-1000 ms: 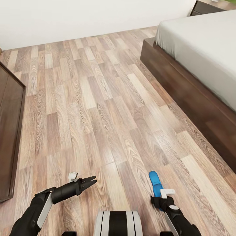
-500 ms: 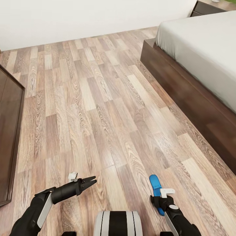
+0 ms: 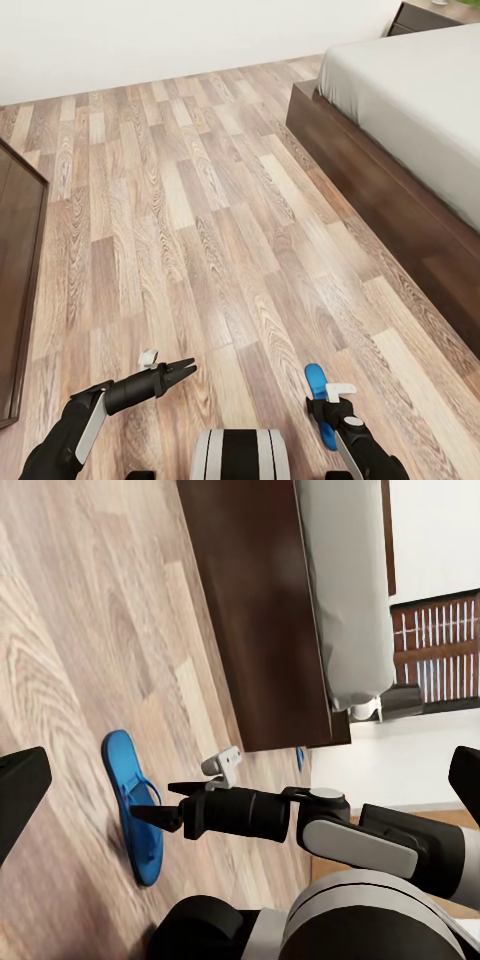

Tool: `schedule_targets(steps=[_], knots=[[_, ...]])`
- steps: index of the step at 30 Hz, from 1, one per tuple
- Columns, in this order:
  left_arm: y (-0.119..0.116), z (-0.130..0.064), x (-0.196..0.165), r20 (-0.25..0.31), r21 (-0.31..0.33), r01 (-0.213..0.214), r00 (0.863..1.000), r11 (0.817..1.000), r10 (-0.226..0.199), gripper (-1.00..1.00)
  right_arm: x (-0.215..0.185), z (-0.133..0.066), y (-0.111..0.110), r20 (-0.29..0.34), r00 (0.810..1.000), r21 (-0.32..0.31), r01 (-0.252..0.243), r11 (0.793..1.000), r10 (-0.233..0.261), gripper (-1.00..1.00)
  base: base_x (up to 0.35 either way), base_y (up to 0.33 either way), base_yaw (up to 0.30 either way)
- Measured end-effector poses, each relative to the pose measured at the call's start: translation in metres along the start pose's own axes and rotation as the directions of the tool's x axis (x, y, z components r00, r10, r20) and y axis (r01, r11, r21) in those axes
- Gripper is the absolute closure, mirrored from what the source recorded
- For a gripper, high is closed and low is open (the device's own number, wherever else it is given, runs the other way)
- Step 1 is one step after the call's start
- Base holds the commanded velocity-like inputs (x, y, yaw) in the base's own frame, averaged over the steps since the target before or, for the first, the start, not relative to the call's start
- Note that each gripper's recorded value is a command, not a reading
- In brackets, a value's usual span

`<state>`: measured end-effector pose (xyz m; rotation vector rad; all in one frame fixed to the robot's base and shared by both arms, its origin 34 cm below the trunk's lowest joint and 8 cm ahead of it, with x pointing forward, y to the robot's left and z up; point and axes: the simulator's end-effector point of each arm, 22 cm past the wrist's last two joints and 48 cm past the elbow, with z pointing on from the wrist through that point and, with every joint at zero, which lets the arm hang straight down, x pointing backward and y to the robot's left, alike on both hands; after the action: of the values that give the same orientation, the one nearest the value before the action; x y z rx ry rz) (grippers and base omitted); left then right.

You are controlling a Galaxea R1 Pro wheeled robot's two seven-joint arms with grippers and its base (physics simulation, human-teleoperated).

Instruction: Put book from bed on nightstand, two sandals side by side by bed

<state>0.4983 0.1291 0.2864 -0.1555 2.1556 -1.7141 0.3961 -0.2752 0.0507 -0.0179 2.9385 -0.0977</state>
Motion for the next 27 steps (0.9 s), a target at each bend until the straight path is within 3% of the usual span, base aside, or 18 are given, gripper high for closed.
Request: schedule_targets(steps=[21,27], knots=[[0.0,0.0,0.0,-0.001,-0.001,0.003,1.0,1.0,-0.003,-1.0,0.001,0.0,0.001,-0.002,1.0,-0.001,0.0,1.0,0.0,-1.0,0.003,0.0,0.0],[0.01,0.0,0.007,-0.007,-0.008,0.025,1.0,1.0,-0.026,-1.0,0.013,0.006,0.002,-0.027,1.0,-0.002,0.001,1.0,-0.001,-1.0,0.0,0.0,0.0]])
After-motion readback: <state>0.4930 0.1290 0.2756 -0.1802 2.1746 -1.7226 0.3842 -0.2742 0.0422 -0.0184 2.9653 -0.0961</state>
